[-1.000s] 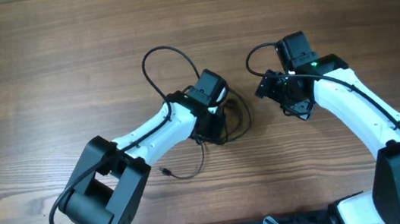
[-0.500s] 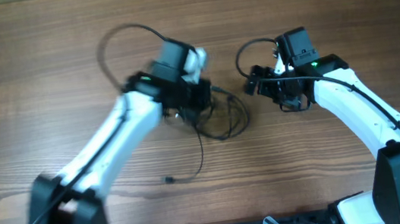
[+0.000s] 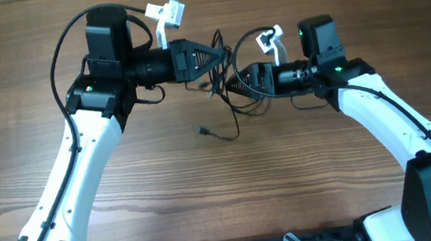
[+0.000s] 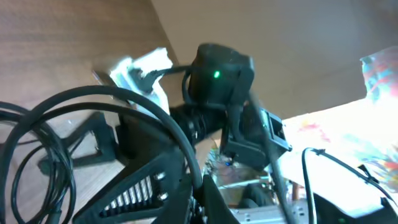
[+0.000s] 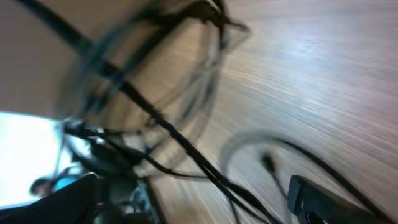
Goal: Untangle cables
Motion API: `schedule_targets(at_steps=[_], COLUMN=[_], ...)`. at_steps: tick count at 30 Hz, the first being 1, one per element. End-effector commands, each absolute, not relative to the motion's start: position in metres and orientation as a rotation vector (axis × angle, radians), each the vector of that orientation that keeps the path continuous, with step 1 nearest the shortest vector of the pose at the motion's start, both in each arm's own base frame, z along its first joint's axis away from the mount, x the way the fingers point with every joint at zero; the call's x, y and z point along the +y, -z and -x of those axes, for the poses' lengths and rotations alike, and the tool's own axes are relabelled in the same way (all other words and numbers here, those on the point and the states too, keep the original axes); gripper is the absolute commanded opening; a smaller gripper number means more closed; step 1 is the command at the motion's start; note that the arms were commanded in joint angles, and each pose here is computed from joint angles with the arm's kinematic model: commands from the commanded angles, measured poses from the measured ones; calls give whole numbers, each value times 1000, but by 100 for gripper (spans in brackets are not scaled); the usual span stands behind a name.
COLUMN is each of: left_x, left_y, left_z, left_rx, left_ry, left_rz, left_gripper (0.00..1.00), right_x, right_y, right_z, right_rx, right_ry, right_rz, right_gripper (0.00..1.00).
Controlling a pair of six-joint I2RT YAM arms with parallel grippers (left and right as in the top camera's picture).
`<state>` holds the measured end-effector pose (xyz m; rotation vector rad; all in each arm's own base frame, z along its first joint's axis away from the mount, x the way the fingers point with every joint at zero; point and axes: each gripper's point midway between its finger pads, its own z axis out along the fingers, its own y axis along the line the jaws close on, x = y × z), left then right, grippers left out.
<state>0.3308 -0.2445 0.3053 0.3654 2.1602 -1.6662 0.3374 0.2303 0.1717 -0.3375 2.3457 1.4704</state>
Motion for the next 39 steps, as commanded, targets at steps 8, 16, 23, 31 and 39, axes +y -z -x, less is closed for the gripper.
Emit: schedule_targets(at_steps=[8, 16, 23, 31, 39], left_x=[-243, -255, -279, -279, -279], left_y=[-305, -322, -325, -325, -325], left_z=[-310, -294, -274, -274, -274], left_rx=[2212, 2134, 2109, 2109, 2105], left_ry=[1717, 1825, 1856, 1857, 1852], left_rz=[-383, -518, -639, -639, -645], left_gripper=[4, 4, 4, 4, 4], right_x=[239, 233, 235, 240, 242], right_y=[-193, -184, -194, -213, -228], right_z=[-339, -353, -360, -363, -369], right_rx=[2250, 2337, 2343, 2264, 2197], right_ry=[-1596, -1545, -1622, -1691, -1713], right_rz=[372, 160, 1, 45, 63], right_gripper=[91, 52, 52, 49, 50])
